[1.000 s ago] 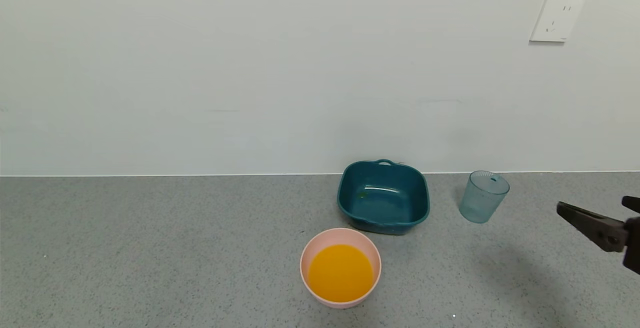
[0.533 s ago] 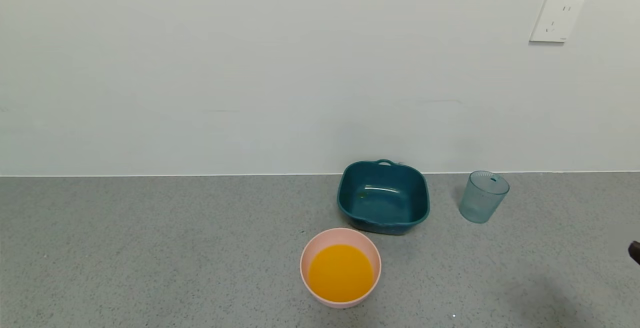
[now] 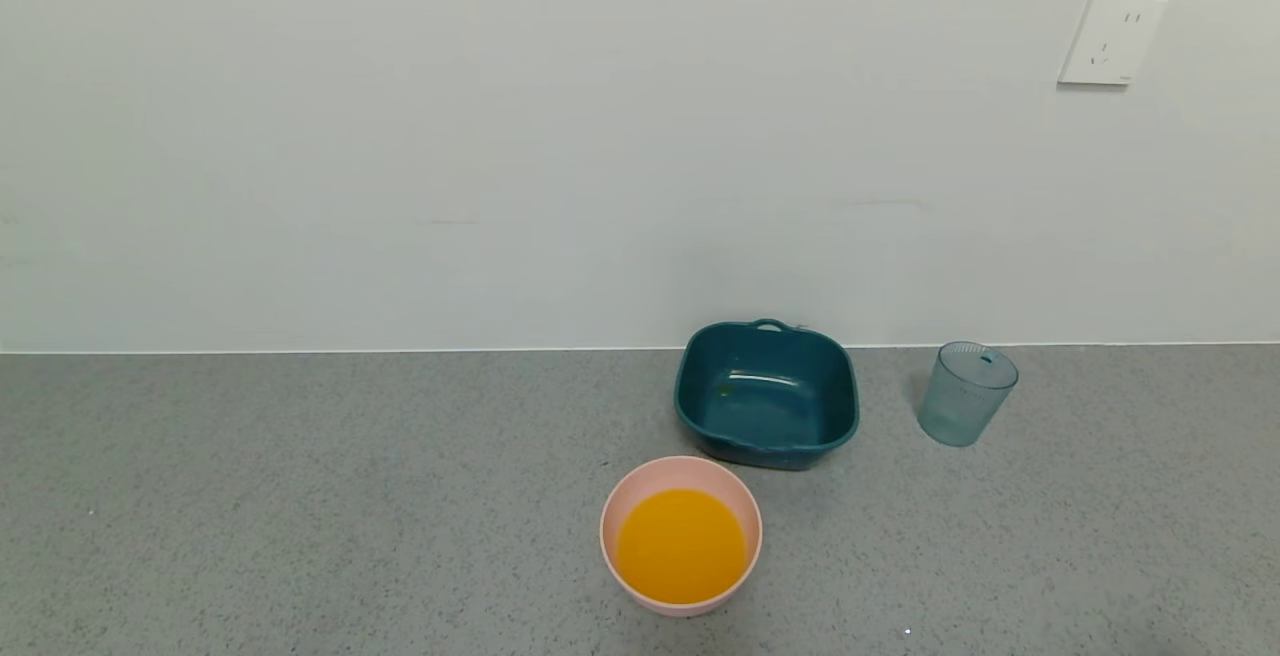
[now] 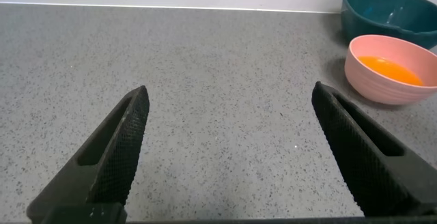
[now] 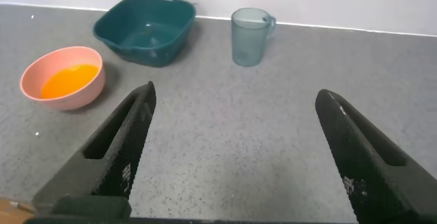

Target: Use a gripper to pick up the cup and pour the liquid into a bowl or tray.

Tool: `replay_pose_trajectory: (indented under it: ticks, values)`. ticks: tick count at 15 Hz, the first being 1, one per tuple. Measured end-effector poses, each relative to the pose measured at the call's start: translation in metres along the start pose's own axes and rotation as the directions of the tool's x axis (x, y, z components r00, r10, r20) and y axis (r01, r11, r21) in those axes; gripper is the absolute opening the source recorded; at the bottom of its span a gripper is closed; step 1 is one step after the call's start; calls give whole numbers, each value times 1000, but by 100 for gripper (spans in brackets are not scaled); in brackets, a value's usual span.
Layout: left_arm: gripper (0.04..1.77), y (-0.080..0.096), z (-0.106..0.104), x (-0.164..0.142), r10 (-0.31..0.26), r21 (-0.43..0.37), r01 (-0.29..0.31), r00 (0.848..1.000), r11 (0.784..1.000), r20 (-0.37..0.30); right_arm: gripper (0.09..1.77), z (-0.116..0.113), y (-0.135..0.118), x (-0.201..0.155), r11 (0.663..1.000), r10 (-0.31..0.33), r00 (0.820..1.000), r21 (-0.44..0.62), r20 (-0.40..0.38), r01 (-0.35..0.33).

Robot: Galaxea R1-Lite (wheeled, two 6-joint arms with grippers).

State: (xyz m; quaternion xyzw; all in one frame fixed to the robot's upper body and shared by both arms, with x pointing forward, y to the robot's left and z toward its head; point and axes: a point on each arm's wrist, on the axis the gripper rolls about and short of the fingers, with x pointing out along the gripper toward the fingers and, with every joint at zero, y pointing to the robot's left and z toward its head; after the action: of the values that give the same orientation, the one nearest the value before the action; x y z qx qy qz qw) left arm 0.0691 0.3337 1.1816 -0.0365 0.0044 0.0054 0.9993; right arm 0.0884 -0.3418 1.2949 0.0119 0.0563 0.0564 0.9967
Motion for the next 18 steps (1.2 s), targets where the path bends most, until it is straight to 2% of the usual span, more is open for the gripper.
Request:
replay_pose_trajectory:
  ticks: [5,11,18]
  values:
    - [172,0,0,0,0,0,0,1000,1000,0,170,-3,1,-21,989,-147,987,14,64,146]
    - [172,0,0,0,0,0,0,1000,1000,0,170,-1,3,-27,974,-226,969,24,99,225]
    - [172,0,0,0,0,0,0,1000,1000,0,170,-22,7,-30,971,-238,965,31,108,236]
